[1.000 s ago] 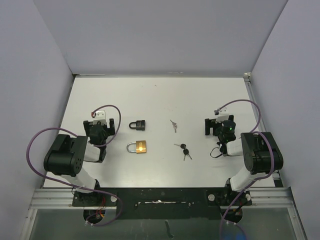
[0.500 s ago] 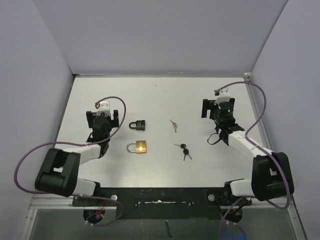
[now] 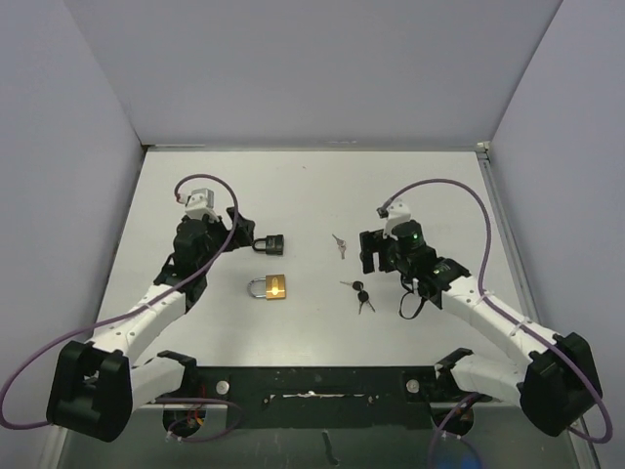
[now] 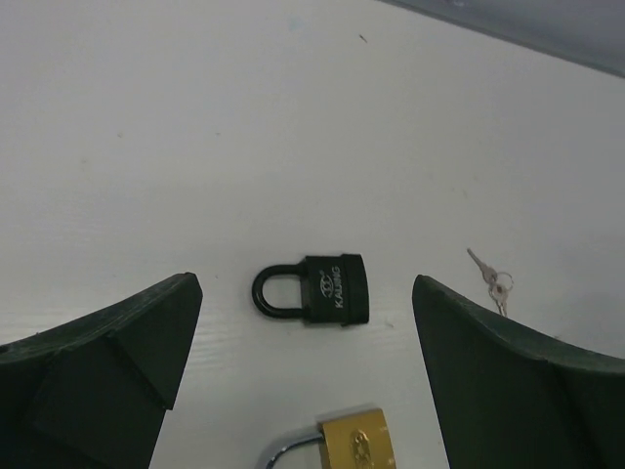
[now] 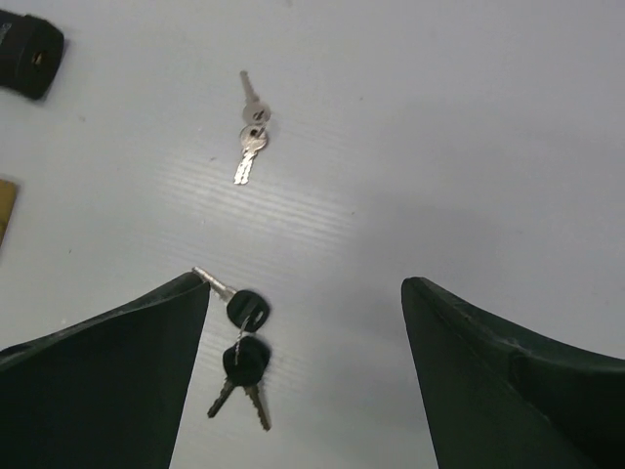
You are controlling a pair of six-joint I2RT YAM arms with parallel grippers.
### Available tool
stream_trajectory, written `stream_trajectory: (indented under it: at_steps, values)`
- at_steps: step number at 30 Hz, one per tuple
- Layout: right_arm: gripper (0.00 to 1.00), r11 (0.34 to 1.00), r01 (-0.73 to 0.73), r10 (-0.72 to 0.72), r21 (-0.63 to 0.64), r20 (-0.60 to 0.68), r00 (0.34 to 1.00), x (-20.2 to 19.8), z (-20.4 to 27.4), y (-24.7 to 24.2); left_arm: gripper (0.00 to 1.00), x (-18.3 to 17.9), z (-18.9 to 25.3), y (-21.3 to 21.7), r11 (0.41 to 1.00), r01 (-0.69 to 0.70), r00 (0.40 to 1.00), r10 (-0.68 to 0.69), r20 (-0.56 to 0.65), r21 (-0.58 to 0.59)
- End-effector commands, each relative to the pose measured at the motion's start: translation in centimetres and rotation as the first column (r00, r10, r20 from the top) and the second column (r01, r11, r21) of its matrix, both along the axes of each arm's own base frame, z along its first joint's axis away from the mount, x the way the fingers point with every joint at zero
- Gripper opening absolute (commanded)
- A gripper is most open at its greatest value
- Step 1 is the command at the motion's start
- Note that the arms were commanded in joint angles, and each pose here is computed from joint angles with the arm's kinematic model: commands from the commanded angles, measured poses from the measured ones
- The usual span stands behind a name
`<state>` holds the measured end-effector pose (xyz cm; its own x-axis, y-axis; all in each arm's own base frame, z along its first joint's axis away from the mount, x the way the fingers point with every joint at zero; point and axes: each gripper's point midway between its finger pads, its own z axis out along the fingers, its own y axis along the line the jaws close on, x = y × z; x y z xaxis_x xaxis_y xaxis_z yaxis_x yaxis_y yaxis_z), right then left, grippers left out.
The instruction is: Unlock with the key
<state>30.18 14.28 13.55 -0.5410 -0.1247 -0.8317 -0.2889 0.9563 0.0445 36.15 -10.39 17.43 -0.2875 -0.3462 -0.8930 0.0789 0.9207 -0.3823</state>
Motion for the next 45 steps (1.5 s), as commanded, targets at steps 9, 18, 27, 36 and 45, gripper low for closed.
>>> stream_trajectory:
  at_steps: [9,18,27,36,45]
  values:
    - [0.67,0.992,-0.08,0.054,-0.095,-0.248,0.967,-5.9,-6.9,3.7,0.87,-4.5,-2.7,-7.8,0.971,0.23,0.962,-0.238,-0.133,-0.068]
    - [0.57,0.994,-0.044,0.016,-0.099,-0.262,0.965,-5.3,-8.1,4.4,0.87,-5.1,-2.2,-9.0,0.966,0.253,0.96,-0.257,-0.114,-0.049]
    - [0.5,0.995,-0.047,0.019,-0.094,-0.275,0.961,-4.7,-8.9,5.2,0.87,-5.1,-2.1,-8.9,0.969,0.246,0.963,-0.248,-0.108,-0.035]
    - [0.44,0.995,-0.034,0.008,-0.094,-0.26,0.965,-4.1,-9.0,5.4,0.87,-5.0,-2.4,-8.9,0.969,0.246,0.963,-0.248,-0.109,-0.03]
    - [0.38,0.996,-0.013,-0.009,-0.083,-0.257,0.966,-3.4,-9.3,5.2,0.87,-4.9,-2.9,-9.1,0.968,0.25,0.961,-0.252,-0.114,-0.032]
